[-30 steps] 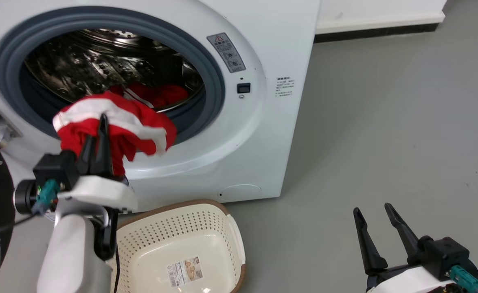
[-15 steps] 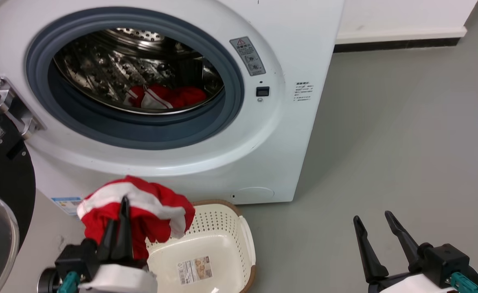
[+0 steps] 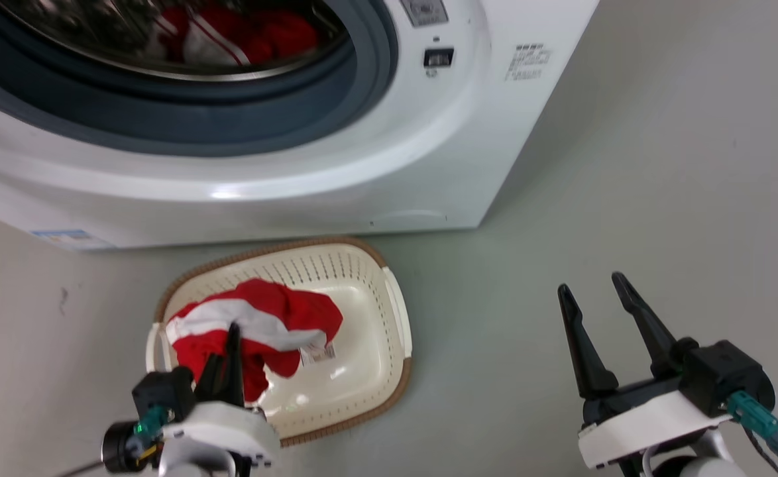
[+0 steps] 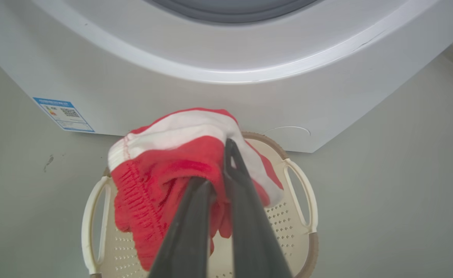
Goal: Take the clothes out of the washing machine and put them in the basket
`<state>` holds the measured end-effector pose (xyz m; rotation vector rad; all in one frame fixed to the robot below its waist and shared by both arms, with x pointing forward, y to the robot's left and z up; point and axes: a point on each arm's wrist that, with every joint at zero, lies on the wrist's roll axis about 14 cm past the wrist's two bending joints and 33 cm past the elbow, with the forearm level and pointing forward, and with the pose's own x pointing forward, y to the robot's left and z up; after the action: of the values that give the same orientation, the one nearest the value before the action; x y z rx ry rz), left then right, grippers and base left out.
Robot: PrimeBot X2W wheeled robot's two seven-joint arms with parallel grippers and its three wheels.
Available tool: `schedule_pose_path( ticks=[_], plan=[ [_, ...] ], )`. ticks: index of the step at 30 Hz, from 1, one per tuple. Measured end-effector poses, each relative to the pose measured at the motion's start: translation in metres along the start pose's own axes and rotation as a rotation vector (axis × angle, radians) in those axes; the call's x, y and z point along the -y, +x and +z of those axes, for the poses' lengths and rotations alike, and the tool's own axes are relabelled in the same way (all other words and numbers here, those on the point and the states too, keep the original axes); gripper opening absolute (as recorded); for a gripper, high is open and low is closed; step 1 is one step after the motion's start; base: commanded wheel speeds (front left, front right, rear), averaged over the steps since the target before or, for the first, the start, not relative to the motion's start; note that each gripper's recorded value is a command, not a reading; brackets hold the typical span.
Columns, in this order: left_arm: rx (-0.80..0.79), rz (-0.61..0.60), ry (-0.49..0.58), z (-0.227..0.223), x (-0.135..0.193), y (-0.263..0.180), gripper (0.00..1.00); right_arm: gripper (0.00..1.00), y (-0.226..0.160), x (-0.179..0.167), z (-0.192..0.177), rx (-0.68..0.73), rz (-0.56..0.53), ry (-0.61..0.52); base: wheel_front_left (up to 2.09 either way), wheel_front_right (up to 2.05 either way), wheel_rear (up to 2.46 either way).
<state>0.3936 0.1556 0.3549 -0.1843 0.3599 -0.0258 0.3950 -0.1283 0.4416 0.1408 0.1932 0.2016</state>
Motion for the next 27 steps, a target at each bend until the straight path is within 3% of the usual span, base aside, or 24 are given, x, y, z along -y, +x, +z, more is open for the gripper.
schedule_pose_path(
  ticks=[12, 21, 27],
  plan=[
    [-0.295, 0.081, -0.049, -0.102, -0.028, 0.064, 0.00, 1.00, 0.038, 0.018, -0.060, -0.132, -0.019, 0.022, 0.00, 0.00, 0.00],
    [-0.588, 0.176, -0.121, -0.200, -0.052, 0.059, 0.00, 1.00, 0.052, 0.028, -0.101, -0.204, -0.031, 0.032, 0.00, 0.00, 0.00],
    [-0.681, 0.182, -0.123, -0.230, -0.054, 0.063, 0.00, 1.00, 0.050, 0.035, -0.120, -0.248, -0.049, 0.036, 0.00, 0.00, 0.00]
  ],
)
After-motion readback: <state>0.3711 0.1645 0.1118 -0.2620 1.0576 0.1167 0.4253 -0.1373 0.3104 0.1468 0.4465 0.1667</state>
